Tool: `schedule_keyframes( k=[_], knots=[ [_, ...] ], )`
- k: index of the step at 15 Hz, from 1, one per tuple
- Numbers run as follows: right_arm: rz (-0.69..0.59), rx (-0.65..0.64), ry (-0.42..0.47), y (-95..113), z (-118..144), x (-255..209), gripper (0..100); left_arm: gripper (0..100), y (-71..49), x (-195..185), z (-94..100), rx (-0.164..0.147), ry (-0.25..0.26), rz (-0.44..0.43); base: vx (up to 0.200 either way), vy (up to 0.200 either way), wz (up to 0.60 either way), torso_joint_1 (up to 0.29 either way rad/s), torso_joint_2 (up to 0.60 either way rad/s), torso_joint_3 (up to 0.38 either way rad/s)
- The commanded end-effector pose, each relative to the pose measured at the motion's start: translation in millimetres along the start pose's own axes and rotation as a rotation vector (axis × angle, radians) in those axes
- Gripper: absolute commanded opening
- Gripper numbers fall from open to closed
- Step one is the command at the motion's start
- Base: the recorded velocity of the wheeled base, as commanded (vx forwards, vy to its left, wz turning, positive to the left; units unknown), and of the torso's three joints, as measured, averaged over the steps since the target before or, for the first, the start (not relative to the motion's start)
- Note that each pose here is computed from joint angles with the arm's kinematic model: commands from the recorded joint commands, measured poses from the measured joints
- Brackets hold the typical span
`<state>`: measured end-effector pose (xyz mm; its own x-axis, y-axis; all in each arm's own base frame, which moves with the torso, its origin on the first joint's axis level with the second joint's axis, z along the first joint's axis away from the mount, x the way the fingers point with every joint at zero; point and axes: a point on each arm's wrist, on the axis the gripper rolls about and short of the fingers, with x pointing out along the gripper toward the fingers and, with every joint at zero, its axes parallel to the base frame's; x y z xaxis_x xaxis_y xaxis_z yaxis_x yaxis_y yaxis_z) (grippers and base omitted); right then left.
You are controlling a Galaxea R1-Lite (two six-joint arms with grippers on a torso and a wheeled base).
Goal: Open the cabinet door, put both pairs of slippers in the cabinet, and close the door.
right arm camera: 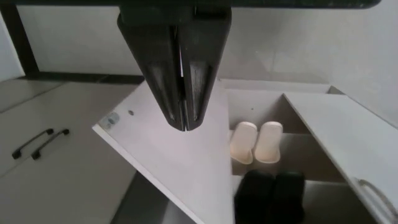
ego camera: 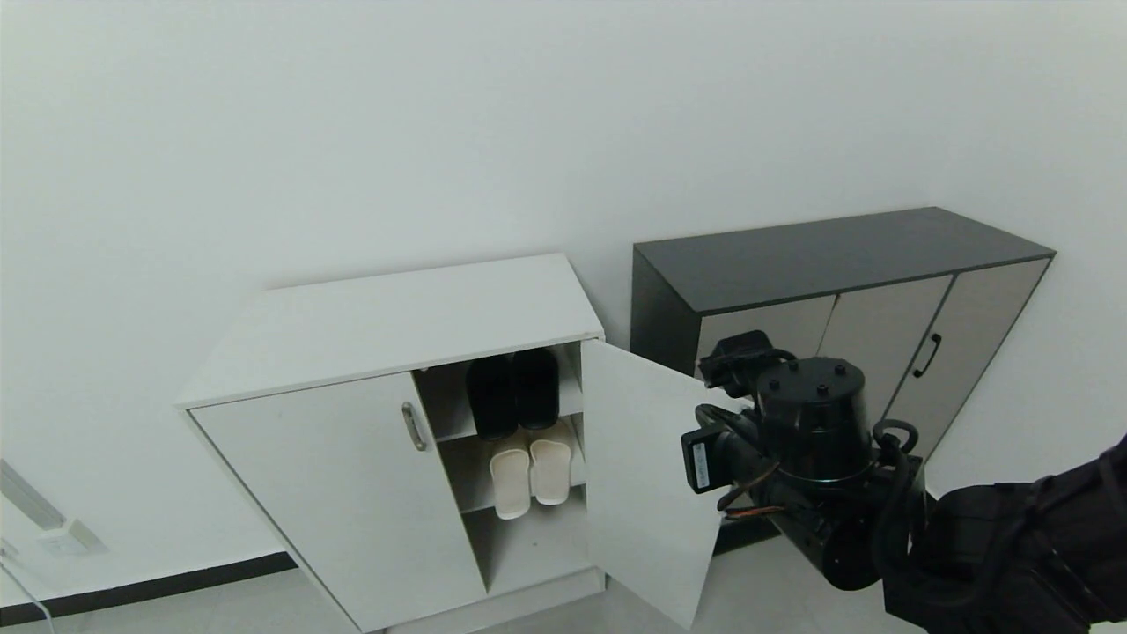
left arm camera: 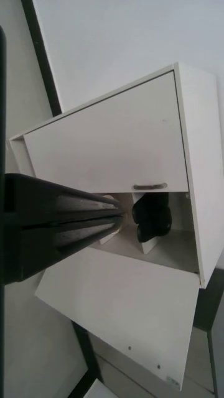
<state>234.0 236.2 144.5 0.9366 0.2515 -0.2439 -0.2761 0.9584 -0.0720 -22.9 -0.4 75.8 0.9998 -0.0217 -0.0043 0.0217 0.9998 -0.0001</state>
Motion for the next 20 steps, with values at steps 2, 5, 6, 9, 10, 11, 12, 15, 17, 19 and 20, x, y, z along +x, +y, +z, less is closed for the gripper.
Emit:
schedule_keyframes(
  k=[2, 5, 6, 9, 10, 11, 12, 15, 17, 19, 20],
  knots=[
    [0.002, -0.001, 0.001, 0.6, -0.7, -0.1, 0, 0, 0.0, 0.0, -0.1, 0.000, 0.000, -0.001, 0.000, 0.000, 0.00, 0.000, 0.00, 0.000],
    [0.002, -0.003, 0.003, 0.5, -1.2, -0.2, 0, 0, 0.0, 0.0, -0.1, 0.000, 0.000, 0.000, -0.200, 0.000, 0.00, 0.010, 0.00, -0.001],
    [0.002, -0.002, 0.002, 0.5, -1.1, -0.2, 0, 0, 0.0, 0.0, -0.1, 0.000, 0.000, -0.001, -0.200, 0.000, 0.00, 0.002, 0.01, 0.002],
    [-0.020, 0.001, 0.004, -4.2, -3.0, 7.1, 0, 0, 0.0, 0.0, -0.1, 0.000, 0.000, 0.000, -0.133, 0.000, 0.00, -0.010, 0.00, 0.003],
    [-0.034, -0.006, 0.000, -7.7, -3.7, 12.5, 0, 0, 0.0, 0.0, -0.1, 0.000, 0.000, -0.001, 0.000, 0.000, 0.00, 0.000, 0.00, 0.000],
    [-0.048, -0.002, -0.015, -11.2, -2.0, 18.8, 0, 0, 0.0, 0.0, -0.1, 0.000, 0.000, -0.001, 0.000, 0.000, 0.00, 0.000, 0.00, 0.000],
    [-0.060, 0.012, -0.030, -16.0, 3.0, 29.4, 0, 0, 0.0, 0.0, -0.1, 0.000, 0.000, -0.001, 0.000, 0.000, 0.00, 0.000, 0.00, 0.000],
    [-0.126, 0.039, -0.040, -42.2, 18.9, 65.5, 0, 0, 0.0, 0.0, -0.1, 0.000, 0.000, -0.001, 0.000, 0.000, 0.00, 0.000, 0.00, 0.000],
    [-0.135, 0.053, -0.041, -56.7, 26.8, 83.7, 0, 0, 0.0, 0.0, -0.1, 0.000, 0.000, -0.001, 0.000, 0.000, 0.00, 0.000, 0.00, 0.000],
    [-0.166, 0.071, -0.041, -77.6, 39.1, 117.9, 0, 0, 0.0, 0.0, -0.1, 0.000, 0.000, 0.000, 0.000, 0.000, 0.00, 0.000, 0.00, 0.000],
    [-0.158, 0.079, -0.031, -85.1, 42.7, 129.4, 0, 0, 0.0, 0.0, -0.1, 0.000, 0.000, 0.000, 0.000, 0.000, 0.00, 0.000, 0.00, 0.000]
  ],
)
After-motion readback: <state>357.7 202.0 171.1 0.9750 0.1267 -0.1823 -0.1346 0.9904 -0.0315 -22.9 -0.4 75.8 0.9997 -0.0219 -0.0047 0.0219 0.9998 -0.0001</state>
